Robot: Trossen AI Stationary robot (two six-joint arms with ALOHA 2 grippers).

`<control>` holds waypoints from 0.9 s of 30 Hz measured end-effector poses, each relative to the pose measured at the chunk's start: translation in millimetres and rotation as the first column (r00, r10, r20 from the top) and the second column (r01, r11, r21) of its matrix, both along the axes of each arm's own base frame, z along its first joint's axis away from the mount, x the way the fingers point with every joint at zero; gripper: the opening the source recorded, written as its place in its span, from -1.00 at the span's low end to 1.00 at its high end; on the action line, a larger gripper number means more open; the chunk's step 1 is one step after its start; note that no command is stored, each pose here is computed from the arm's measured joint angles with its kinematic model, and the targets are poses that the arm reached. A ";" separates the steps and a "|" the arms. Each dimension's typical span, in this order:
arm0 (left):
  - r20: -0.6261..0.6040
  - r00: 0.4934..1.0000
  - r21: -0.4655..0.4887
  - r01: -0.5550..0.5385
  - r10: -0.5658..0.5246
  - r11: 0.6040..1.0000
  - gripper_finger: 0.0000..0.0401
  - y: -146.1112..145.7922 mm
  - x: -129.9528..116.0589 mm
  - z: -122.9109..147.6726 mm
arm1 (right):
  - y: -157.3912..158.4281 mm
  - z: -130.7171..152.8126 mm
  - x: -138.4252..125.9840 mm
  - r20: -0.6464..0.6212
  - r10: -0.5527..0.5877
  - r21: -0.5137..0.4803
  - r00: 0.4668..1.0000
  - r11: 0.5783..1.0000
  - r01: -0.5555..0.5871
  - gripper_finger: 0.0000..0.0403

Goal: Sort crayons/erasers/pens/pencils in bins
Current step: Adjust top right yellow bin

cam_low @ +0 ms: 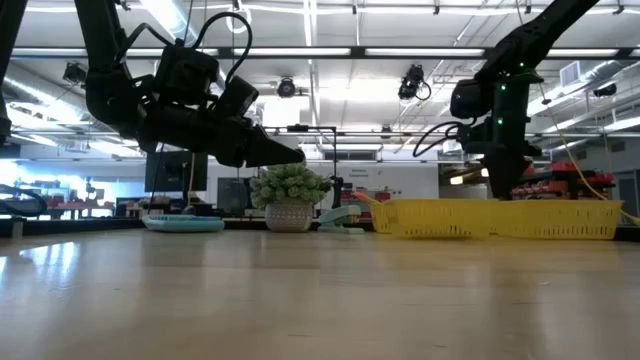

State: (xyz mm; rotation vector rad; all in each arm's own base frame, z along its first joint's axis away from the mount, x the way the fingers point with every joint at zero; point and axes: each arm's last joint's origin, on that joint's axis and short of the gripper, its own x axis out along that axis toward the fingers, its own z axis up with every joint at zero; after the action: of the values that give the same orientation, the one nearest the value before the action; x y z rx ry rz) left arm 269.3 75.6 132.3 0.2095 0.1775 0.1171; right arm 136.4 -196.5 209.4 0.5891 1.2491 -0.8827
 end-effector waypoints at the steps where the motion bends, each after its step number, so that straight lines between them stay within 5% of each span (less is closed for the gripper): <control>1: 0.000 1.000 0.000 0.000 0.000 1.000 -0.80 0.0 0.0 0.0 | 1.0 -0.4 -1.6 -0.017 -0.004 0.010 1.000 1.000 0.004 -0.26; 9: -0.012 1.000 -0.003 0.000 0.000 1.000 -0.84 0.0 -0.2 -1.3 | -0.3 -0.4 -5.6 -0.057 -0.034 -0.005 0.998 0.999 0.034 -0.26; 16: -0.016 1.000 -0.003 0.000 0.000 1.000 -0.84 -0.1 -0.2 -1.6 | 2.8 -0.3 -0.1 0.001 -0.192 0.004 0.981 0.981 0.192 -0.26; 27: -0.016 1.000 -0.001 0.001 -0.001 1.000 -0.86 -0.1 -0.2 -1.6 | 7.9 -0.6 1.9 0.024 -0.501 -0.014 0.865 0.865 0.501 -0.38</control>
State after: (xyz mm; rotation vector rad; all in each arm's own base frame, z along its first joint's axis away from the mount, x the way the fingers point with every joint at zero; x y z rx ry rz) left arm 269.1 75.6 130.8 0.2092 0.1933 0.1148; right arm 138.2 -188.6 208.8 0.9297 1.0801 -1.3169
